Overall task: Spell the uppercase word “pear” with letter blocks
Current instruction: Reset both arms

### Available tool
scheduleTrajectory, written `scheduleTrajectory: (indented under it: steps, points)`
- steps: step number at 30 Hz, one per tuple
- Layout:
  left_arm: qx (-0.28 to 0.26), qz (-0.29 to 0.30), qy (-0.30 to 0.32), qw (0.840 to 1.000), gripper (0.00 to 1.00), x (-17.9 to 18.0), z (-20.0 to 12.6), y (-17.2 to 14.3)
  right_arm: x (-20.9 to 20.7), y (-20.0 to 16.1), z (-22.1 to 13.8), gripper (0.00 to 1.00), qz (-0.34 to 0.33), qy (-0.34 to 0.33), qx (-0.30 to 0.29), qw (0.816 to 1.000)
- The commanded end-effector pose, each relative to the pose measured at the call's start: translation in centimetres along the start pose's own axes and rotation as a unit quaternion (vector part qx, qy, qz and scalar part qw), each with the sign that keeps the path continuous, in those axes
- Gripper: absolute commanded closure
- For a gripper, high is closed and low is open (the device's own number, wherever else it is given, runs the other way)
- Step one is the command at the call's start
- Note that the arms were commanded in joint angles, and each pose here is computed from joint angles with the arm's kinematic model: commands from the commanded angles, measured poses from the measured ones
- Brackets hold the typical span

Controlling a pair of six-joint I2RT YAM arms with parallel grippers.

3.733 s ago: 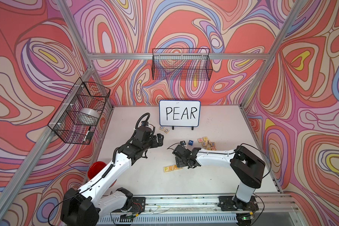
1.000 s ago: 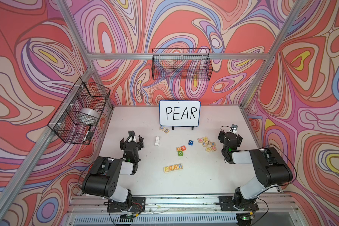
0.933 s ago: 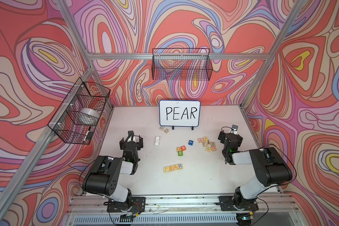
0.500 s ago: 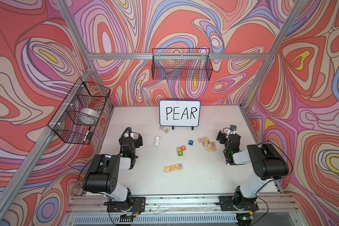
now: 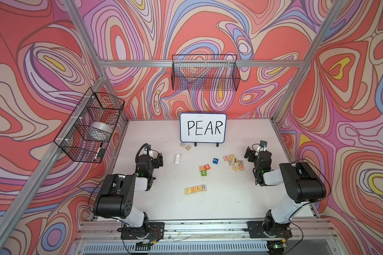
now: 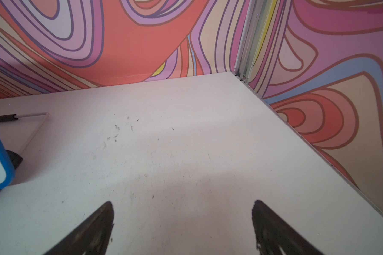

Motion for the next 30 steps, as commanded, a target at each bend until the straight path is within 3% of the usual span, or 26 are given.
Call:
scheduleTrajectory:
  steps: [1,30]
  points:
    - [-0.014,0.002,-0.001,1.000,0.00,0.20,0.03,0.69,0.12,0.56,0.12,0.02,0.004,0.003,-0.012,1.000]
    - [-0.013,-0.003,0.010,1.000,0.00,0.44,-0.06,0.56,0.23,0.59,0.16,0.02,0.001,0.007,-0.010,1.000]
Point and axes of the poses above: each gripper's point midway between its finger pads, its own z axis out along the fingers, its own x axis along the line the jaws close on, y = z × x, the point moved 6 cm from there along -z, back along the fingers, and after that the axes turned 15 degrees about z, right-handed, at the moved point
